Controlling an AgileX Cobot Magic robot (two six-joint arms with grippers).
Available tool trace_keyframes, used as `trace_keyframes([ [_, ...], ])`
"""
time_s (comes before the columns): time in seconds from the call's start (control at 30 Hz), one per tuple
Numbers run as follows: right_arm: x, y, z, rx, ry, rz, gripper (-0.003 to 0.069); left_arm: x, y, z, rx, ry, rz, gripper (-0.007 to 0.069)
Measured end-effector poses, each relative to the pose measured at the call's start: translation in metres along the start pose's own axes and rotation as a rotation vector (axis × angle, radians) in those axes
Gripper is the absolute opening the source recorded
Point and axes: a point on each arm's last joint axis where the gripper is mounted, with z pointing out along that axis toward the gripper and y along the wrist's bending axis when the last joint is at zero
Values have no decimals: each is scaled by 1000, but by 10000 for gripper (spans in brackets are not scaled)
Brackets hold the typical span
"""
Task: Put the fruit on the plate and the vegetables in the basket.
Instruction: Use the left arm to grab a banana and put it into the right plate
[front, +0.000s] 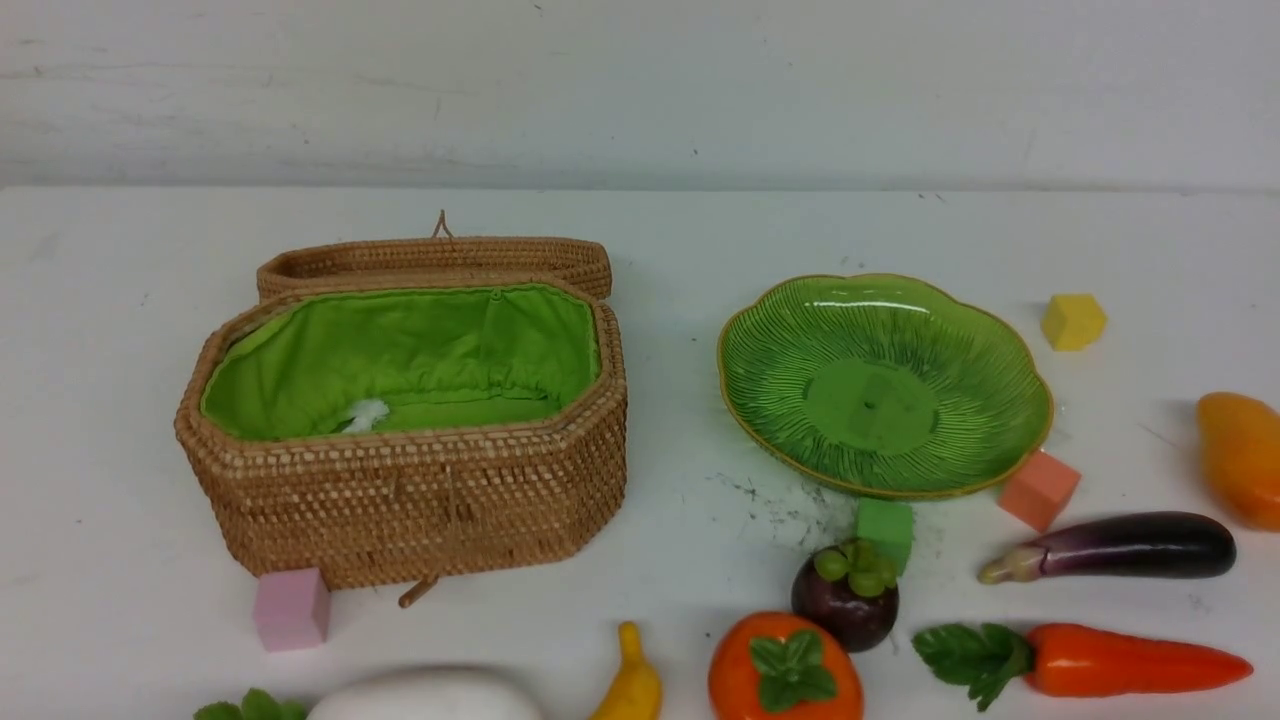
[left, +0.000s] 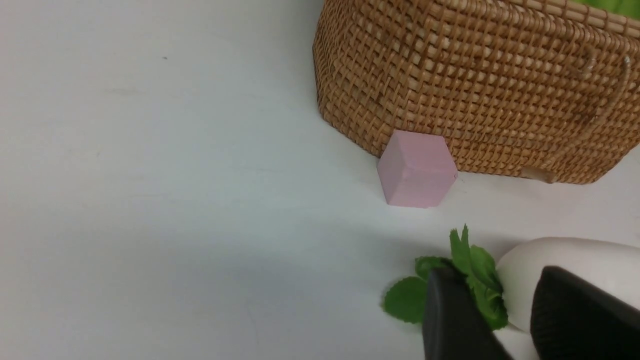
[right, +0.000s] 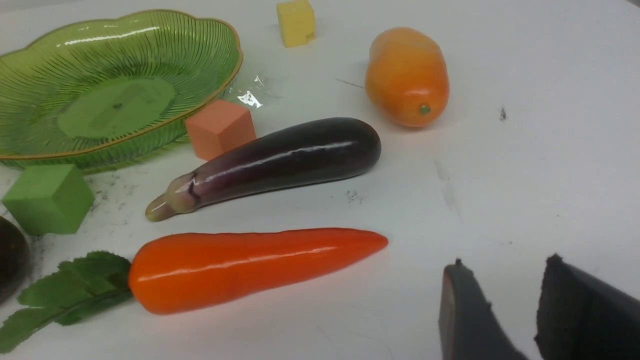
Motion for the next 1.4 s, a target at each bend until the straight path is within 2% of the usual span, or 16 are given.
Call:
trace_keyframes([
  [0.1,0,0,0,0,0,0,242,0,0,0,4,-4,-10,238],
  [0.3,0,0,0,0,0,-1,242,-11,-7,-1,81,-111,-141,238],
  [0.4,0,0,0,0,0,-1,242,-25,-11,-4,155,-260,-259,238],
  [0.53,0,0,0,0,0,-1,242,-42,-12,-11,202,-455,-264,238],
  [0.63,0,0,0,0,0,-1,242,-49,-14,-15,216,-498,-269,238],
  [0.77,0,0,0,0,0,2,242,-86,-27,-40,263,-574,-247,238],
  [0.87,0,0,0,0,0,2,242,-138,-46,-82,292,-635,-163,238],
  [0.9,0,0,0,0,0,2,242,-142,-47,-84,295,-644,-161,238],
  [0.97,0,0,0,0,0,2,242,-174,-60,-95,261,-539,-99,238],
  [1.0,0,0,0,0,0,2,242,-176,-61,-98,262,-536,-97,238],
  [1.1,0,0,0,0,0,2,242,-196,-71,-82,197,-285,-69,238],
  [1.23,0,0,0,0,0,2,242,-194,-72,-41,101,30,-49,238],
  [1.4,0,0,0,0,0,2,242,-188,-70,-2,36,209,4,238],
])
